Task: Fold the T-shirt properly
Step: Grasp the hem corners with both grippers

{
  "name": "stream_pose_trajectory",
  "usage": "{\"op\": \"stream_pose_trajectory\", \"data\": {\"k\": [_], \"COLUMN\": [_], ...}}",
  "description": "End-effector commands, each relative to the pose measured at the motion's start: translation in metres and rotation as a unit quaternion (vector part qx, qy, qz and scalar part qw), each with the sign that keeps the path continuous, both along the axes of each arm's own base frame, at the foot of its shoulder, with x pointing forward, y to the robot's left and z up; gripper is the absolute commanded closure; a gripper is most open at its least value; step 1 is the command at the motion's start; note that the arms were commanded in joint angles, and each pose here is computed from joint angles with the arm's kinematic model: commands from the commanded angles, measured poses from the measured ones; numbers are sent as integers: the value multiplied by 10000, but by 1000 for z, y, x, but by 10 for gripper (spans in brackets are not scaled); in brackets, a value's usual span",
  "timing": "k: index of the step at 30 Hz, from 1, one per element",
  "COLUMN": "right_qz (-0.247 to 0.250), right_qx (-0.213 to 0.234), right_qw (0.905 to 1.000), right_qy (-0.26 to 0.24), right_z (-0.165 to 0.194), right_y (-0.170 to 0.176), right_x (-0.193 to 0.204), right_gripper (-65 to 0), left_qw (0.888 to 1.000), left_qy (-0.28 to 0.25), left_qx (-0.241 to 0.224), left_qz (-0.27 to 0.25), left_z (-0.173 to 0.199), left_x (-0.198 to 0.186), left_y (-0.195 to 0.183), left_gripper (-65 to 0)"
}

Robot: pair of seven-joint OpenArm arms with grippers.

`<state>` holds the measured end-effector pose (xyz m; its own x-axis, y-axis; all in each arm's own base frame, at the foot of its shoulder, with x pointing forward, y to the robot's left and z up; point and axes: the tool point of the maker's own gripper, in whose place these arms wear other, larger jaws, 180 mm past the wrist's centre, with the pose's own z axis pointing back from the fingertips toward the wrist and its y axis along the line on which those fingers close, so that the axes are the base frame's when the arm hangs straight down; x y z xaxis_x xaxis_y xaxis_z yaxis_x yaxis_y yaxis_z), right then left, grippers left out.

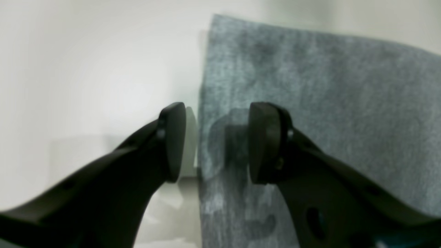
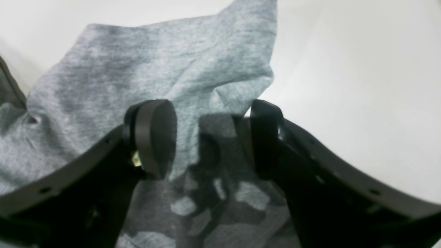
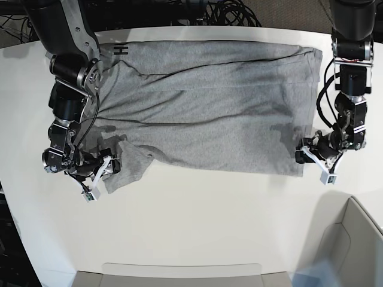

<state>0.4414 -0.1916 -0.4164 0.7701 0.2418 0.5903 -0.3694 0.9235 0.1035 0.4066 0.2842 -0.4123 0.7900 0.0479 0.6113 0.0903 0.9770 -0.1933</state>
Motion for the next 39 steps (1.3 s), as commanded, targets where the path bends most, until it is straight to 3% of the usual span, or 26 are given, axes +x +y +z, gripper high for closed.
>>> {"op": "stream_pose_trajectory", "data": {"k": [1, 10, 15, 18, 23, 24, 32, 36, 39], "right_qz": [122, 122, 128, 130, 132, 131, 121, 60, 183], "right_qx": [-248, -248, -253, -236, -224, -224, -254, -435, -755], "right_qw": [9993, 9993, 9993, 9995, 9997, 9996, 9986, 9955, 9933], "right_qy": [240, 240, 241, 190, -39, -77, -450, -836, -851], "right_z": [-2, -2, -2, 0, 19, 23, 59, 84, 92], "right_y": [-8, -8, -8, -7, -5, -5, -5, -12, -10], "right_x": [-6, -6, -6, -3, 15, 18, 45, 56, 54], "right_gripper": [-362, -362, -352, -249, -13, 0, 0, 0, 0], "left_qw": [9992, 9974, 9979, 9982, 9987, 9990, 9993, 9992, 9990], "left_qy": [-396, 24, 98, 174, 148, 125, 8, 19, -266], "left_qx": [-83, 27, -63, -74, -105, -171, -311, -222, -175], "left_qz": [21, -723, -640, -577, -484, -390, -222, -339, -306], "left_z": [25, -6, -19, -24, -22, -20, -4, -2, 20], "left_x": [24, 27, 22, 19, 20, 21, 29, 21, 25], "left_y": [1, -38, -44, -42, -38, -35, -29, -30, -25], "left_gripper": [-300, -301, -298, -245, -6, 0, 0, 0, 0]}}
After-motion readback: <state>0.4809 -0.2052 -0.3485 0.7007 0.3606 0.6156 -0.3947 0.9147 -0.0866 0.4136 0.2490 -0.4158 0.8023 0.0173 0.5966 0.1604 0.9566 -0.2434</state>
